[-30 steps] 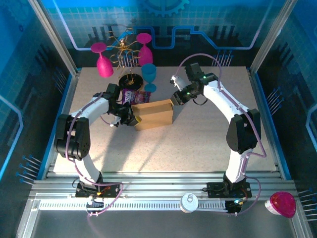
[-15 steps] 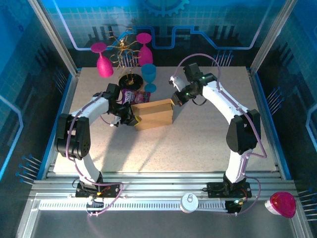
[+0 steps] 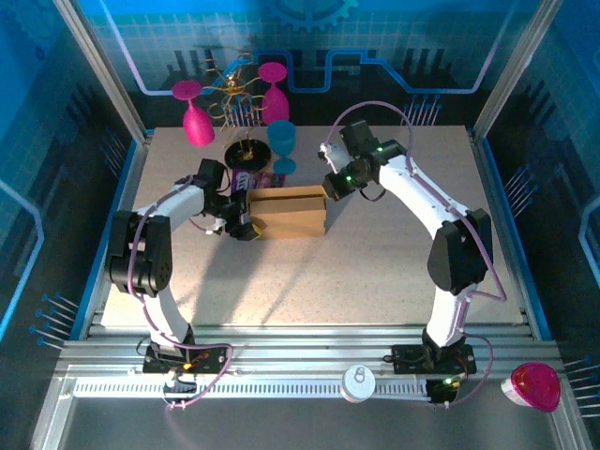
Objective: Fold the paper box
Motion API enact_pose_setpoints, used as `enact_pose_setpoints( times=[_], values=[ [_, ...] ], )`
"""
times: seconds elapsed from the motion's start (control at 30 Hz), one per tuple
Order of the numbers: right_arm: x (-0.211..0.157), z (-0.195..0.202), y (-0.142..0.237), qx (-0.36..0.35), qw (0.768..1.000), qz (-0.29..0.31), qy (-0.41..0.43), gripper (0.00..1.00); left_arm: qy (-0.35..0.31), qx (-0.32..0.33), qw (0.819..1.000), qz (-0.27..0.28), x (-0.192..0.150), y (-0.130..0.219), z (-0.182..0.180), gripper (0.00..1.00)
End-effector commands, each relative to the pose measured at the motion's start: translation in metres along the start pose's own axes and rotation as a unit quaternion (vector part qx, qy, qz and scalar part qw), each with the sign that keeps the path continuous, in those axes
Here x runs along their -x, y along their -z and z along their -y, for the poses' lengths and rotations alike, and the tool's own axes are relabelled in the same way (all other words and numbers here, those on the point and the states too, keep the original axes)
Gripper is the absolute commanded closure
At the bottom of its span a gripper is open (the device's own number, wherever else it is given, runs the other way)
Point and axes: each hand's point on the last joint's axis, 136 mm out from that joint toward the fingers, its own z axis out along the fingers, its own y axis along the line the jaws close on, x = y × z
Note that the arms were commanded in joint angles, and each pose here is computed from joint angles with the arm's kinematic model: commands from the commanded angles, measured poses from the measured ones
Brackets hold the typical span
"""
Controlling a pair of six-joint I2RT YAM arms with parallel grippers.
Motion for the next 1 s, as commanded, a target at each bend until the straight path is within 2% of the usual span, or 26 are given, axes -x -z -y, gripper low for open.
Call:
enact_pose_setpoints(
  times=[0.0, 0.1, 0.17, 0.33, 0.47, 0.53, 0.63, 0.67, 0.7, 0.77, 0.8, 0.83, 0.97],
  values=[
    [0.0, -0.008, 0.004, -0.007, 1.0, -0.006, -0.006, 1.0, -0.043, -0.021, 0.999, -0.009, -0.002, 0.016, 0.002, 0.16],
    [0.001, -0.009, 0.004, -0.006, 1.0, -0.007, -0.005, 1.0, -0.061, -0.035, 0.998, -0.004, -0.002, 0.029, 0.0, 0.11],
    [0.001, -0.009, 0.003, -0.008, 1.0, -0.008, -0.007, 1.0, -0.065, -0.037, 0.997, -0.003, 0.0, 0.033, -0.006, 0.11],
    [0.002, -0.011, 0.003, -0.018, 1.0, -0.011, -0.008, 1.0, -0.095, -0.051, 0.994, 0.016, 0.007, 0.049, -0.015, 0.17],
    [0.002, -0.011, 0.002, -0.02, 1.0, -0.013, -0.013, 1.0, -0.184, -0.058, 0.978, 0.074, 0.014, 0.082, -0.007, 0.26],
    [0.002, -0.012, 0.002, -0.022, 1.0, -0.013, -0.012, 1.0, -0.242, -0.05, 0.963, 0.112, 0.013, 0.102, -0.002, 0.31],
    [0.003, -0.012, 0.004, -0.021, 1.0, -0.007, -0.009, 1.0, -0.331, -0.037, 0.926, 0.174, 0.008, 0.134, 0.008, 0.35],
    [0.004, -0.013, 0.004, -0.02, 1.0, -0.006, -0.007, 1.0, -0.364, -0.042, 0.911, 0.188, 0.001, 0.143, 0.013, 0.39],
    [0.003, -0.014, 0.004, -0.019, 1.0, -0.007, -0.006, 1.0, -0.405, -0.056, 0.891, 0.195, -0.011, 0.151, 0.018, 0.51],
    [0.002, -0.015, 0.005, -0.019, 1.0, -0.008, -0.006, 1.0, -0.495, -0.121, 0.845, 0.162, -0.053, 0.154, 0.026, 0.66],
    [0.001, -0.016, 0.005, -0.019, 1.0, -0.007, -0.004, 1.0, -0.526, -0.146, 0.828, 0.131, -0.073, 0.151, 0.022, 0.78],
    [0.001, -0.016, 0.005, -0.019, 1.0, -0.007, -0.004, 1.0, -0.535, -0.142, 0.824, 0.117, -0.081, 0.146, 0.011, 0.86],
    [0.0, -0.016, 0.005, -0.019, 1.0, -0.007, -0.004, 1.0, -0.599, -0.104, 0.792, 0.058, -0.109, 0.101, -0.054, 0.99]
  ],
)
